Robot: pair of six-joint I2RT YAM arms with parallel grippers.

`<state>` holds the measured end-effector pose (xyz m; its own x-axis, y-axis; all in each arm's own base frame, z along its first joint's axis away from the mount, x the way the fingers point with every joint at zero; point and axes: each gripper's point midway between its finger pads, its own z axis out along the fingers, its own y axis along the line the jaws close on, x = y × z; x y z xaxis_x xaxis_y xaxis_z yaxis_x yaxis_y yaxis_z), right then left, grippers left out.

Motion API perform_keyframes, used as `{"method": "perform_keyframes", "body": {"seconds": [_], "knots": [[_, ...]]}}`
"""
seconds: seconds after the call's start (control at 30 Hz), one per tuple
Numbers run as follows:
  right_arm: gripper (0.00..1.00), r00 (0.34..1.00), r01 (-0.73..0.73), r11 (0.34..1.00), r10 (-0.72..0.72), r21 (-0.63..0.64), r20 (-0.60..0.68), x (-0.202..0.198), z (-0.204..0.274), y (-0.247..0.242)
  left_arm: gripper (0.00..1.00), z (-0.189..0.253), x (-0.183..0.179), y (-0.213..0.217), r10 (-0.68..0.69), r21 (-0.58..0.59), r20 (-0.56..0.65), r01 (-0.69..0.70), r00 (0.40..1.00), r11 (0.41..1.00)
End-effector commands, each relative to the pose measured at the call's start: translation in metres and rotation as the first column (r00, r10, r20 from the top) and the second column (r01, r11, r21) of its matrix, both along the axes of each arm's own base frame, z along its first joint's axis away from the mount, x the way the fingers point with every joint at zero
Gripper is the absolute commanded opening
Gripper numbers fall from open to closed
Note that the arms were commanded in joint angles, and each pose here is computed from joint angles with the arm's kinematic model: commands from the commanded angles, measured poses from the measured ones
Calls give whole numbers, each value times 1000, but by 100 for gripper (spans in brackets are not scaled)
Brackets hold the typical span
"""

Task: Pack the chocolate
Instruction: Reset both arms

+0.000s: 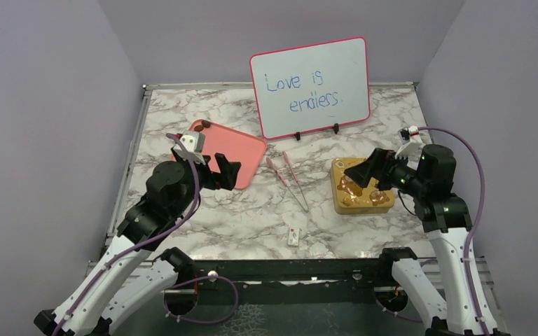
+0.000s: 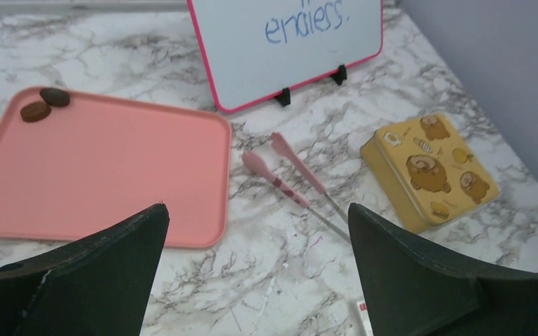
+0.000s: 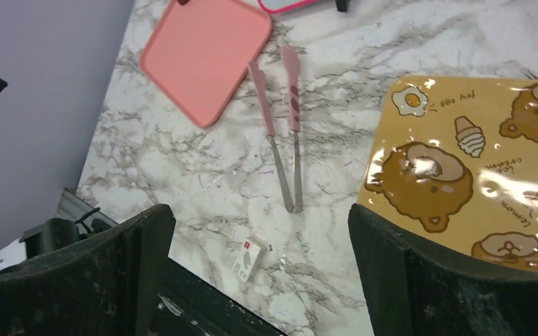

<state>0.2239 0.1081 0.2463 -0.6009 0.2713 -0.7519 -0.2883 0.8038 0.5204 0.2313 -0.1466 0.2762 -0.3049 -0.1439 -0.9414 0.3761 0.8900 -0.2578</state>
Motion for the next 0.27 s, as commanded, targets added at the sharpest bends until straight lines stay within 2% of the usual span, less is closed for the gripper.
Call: {"method": "perform_keyframes", "body": {"seconds": [0.0,0.23], "knots": [[100,997,-76,994,74,72,31,-21,24,14,99,44,-1,2,5,-62,87,1,996,998],[100,996,-87,993,84,79,34,-25,20,16,99,40,-4,-3,-21,-66,64,25,998,997]]}}
